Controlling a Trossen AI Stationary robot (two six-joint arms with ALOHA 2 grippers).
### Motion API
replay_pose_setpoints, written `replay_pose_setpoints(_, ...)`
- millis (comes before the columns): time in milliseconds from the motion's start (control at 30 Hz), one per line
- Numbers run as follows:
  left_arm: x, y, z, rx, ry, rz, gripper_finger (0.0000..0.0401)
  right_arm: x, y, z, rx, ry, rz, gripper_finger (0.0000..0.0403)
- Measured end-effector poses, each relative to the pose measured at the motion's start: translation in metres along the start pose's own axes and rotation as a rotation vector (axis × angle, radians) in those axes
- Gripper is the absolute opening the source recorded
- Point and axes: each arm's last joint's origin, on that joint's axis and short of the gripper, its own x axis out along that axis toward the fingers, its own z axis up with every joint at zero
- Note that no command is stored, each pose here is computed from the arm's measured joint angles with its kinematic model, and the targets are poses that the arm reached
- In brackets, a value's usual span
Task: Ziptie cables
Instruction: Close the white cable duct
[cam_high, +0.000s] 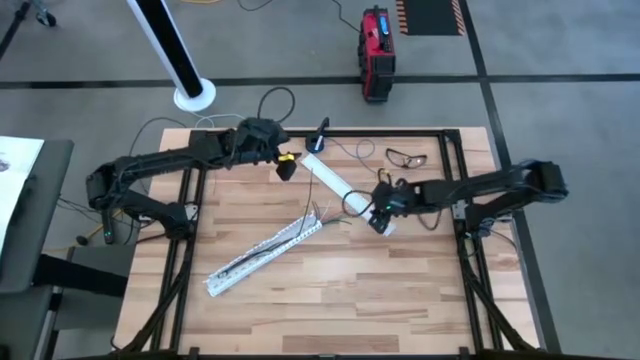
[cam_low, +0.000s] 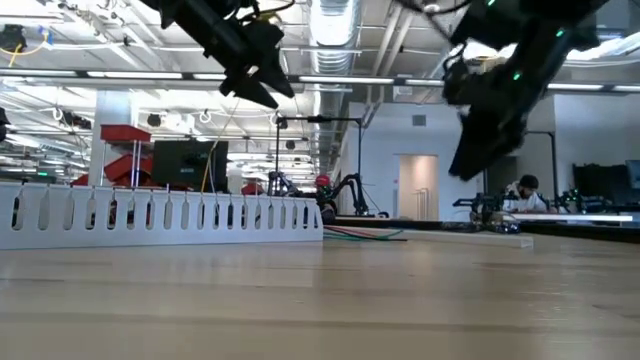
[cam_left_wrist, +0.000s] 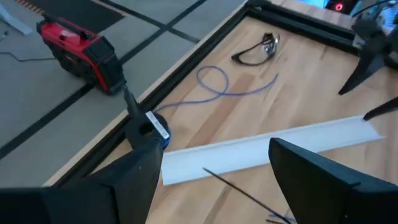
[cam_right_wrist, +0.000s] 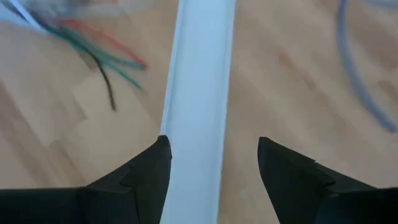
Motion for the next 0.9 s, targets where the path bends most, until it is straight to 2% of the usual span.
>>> replay_pose_setpoints(133,0.0,0.003,0.001,-0.004,-0.006,0.013,0.029,0.02,0.013,-0.007,0.004,0.051,0.026,0.023)
replay_pose_setpoints(300,0.0,0.006,0.001,0.015,-0.004,0.022,0.029,0.03,0.027,-0.012,0.038,0.07,0.019,0.0224)
replay_pose_setpoints(567,0.0,0.006,-0.003,0.086,0.042,0.025,0.029,0.069,0.033,-0.026,0.161,0.132,-0.136,0.0202)
replay_pose_setpoints(633,0.0,0.006,-0.006,0.096,0.072,0.023,0.029,0.073,0.034,-0.026,0.214,0.135,-0.146,0.0162)
replay_pose_setpoints(733,0.0,0.007,-0.01,0.128,0.107,0.024,0.029,0.068,0.042,-0.024,0.275,0.148,-0.095,0.0045)
replay_pose_setpoints(767,0.0,0.007,-0.01,0.141,0.113,0.024,0.029,0.063,0.044,-0.022,0.286,0.157,-0.083,0.0024)
replay_pose_setpoints(900,0.0,0.007,-0.01,0.199,0.114,0.031,0.029,0.045,0.044,-0.007,0.387,0.158,-0.01,0.0004)
